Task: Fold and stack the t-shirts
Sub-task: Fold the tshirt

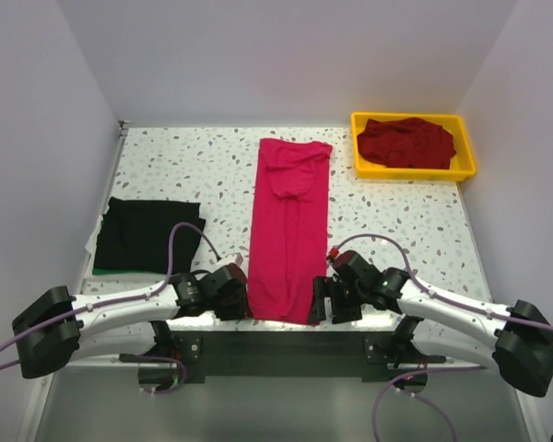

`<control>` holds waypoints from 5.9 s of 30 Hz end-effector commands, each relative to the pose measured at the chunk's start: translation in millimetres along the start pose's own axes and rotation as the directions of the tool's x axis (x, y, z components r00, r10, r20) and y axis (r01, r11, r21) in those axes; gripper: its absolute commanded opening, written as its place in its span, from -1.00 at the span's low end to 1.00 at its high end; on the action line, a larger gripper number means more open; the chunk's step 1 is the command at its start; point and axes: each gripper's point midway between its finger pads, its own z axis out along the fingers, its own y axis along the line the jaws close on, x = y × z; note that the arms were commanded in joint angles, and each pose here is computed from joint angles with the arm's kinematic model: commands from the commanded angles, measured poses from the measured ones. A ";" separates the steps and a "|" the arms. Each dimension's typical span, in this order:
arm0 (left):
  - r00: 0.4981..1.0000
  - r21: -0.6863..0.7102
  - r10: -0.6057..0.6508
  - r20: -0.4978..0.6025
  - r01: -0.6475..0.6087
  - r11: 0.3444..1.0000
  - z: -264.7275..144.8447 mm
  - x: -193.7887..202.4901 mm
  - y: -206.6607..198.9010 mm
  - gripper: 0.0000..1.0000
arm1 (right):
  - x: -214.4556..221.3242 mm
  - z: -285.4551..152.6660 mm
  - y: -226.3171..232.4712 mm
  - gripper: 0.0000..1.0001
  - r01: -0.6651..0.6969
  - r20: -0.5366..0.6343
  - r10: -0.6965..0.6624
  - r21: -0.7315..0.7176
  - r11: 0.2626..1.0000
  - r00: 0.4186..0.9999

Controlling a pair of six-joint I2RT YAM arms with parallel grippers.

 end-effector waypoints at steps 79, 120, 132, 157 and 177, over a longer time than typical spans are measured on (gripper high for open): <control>0.839 -0.085 0.008 0.544 0.045 0.995 31.5 -295.1 -70.6 -1.00 | -320.1 -13.4 -22.6 -1.00 -0.069 0.442 -0.055 0.259 0.964 0.895; 0.870 -0.074 -0.127 0.477 0.183 0.980 -23.2 -179.4 35.1 1.00 | -384.4 9.3 15.6 0.97 0.011 0.504 -0.452 0.659 0.752 0.736; 0.888 -0.010 -0.115 0.444 0.134 0.991 -9.2 -181.7 18.3 1.00 | -382.0 -28.0 19.2 0.97 -0.068 0.592 -0.254 0.467 0.882 0.765; 0.952 0.037 -0.018 0.306 0.007 0.999 47.8 -163.2 -28.5 -0.06 | -167.2 15.2 -24.7 0.43 -0.126 0.257 0.129 -0.029 0.992 0.958; 0.967 -0.098 0.027 0.254 -0.002 0.995 56.2 -132.1 -1.1 -1.00 | -154.5 23.7 -54.0 -0.79 -0.135 0.259 0.110 0.080 0.988 0.960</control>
